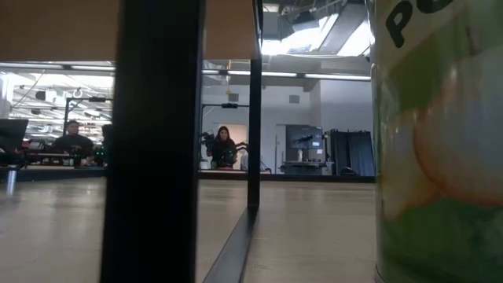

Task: Pick and place cans onto a shelf
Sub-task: Put the canned pears on the shelf

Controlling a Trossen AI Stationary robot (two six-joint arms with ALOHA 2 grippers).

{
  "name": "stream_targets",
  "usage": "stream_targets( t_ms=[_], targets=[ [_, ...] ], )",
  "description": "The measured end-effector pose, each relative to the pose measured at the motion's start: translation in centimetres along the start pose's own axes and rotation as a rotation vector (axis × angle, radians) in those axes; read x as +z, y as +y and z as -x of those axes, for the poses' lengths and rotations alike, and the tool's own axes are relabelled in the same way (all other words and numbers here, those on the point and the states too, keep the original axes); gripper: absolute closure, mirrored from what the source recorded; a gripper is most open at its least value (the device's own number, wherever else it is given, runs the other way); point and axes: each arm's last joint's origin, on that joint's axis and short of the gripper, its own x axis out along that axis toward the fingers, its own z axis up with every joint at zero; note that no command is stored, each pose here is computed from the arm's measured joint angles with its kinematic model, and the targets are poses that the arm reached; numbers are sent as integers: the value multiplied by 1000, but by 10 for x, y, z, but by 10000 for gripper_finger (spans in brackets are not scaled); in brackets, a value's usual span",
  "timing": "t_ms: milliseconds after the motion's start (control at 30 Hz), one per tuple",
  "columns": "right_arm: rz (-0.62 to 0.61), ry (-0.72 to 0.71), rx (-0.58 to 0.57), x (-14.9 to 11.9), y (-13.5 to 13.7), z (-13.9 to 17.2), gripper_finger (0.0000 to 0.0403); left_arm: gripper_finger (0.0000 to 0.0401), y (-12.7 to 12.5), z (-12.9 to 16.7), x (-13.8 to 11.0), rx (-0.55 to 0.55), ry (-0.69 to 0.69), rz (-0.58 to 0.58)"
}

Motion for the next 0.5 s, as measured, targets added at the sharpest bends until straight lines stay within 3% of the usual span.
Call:
stream_targets(
  t_ms=[300, 400, 500],
  targets=[
    [-74, 135, -29, -16, 13, 9, 402, 401, 10, -4, -26, -106, 262, 208],
    [-42, 138, -21, -16, 16, 8, 402, 401, 13, -9, -33, -83, 279, 193],
    [-56, 124, -19, -18, 16, 15, 402, 401, 16, -8, -32, -55, 201, 120]
  ],
)
